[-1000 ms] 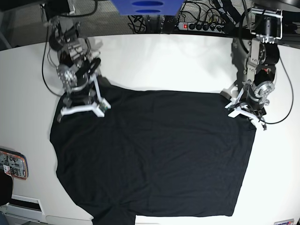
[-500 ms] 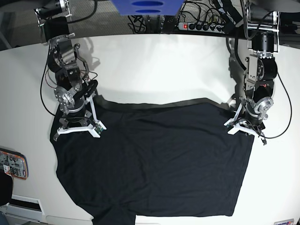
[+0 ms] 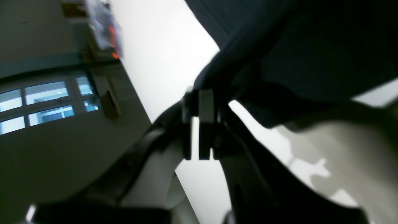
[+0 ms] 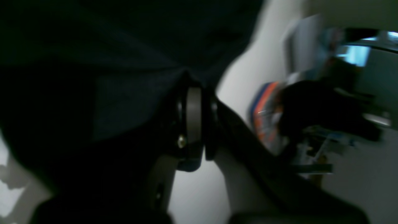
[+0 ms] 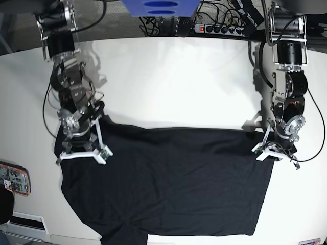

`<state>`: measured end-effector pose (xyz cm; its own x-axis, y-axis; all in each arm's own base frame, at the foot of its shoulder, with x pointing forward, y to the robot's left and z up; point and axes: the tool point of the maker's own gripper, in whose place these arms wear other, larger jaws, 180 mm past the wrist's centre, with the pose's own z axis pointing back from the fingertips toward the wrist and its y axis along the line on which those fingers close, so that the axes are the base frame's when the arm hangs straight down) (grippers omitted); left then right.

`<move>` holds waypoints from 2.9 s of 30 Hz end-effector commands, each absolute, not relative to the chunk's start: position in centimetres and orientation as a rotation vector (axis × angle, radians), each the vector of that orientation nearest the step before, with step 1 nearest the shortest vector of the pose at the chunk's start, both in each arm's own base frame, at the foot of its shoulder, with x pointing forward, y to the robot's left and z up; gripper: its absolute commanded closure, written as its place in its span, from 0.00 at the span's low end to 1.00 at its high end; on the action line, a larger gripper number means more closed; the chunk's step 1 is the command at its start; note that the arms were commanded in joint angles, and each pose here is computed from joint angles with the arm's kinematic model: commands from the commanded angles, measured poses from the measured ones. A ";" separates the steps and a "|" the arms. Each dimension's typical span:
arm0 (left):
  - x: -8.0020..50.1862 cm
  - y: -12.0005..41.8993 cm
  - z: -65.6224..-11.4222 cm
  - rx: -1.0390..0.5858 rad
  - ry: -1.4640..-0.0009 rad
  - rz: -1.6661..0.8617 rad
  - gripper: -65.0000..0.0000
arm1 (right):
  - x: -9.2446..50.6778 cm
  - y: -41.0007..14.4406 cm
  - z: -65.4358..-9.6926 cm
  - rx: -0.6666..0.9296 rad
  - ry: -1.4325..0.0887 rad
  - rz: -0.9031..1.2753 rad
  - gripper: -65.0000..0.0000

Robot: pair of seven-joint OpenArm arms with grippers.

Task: Fold the T-shirt properly

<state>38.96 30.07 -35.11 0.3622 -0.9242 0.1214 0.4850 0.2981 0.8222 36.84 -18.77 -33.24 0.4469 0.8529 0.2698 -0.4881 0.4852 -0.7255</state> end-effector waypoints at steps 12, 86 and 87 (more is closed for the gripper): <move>39.6 32.4 -37.0 0.759 -0.603 -0.993 1.00 | 37.0 -19.6 -36.0 -0.564 -0.637 0.892 1.00; 48.2 30.4 -36.3 0.797 -0.839 -1.010 1.00 | 52.2 -16.1 -31.4 -0.222 -1.116 0.489 0.74; 48.2 30.4 -36.3 0.797 -0.839 -1.010 1.00 | 52.2 -15.9 -31.5 -0.222 -1.115 0.499 0.74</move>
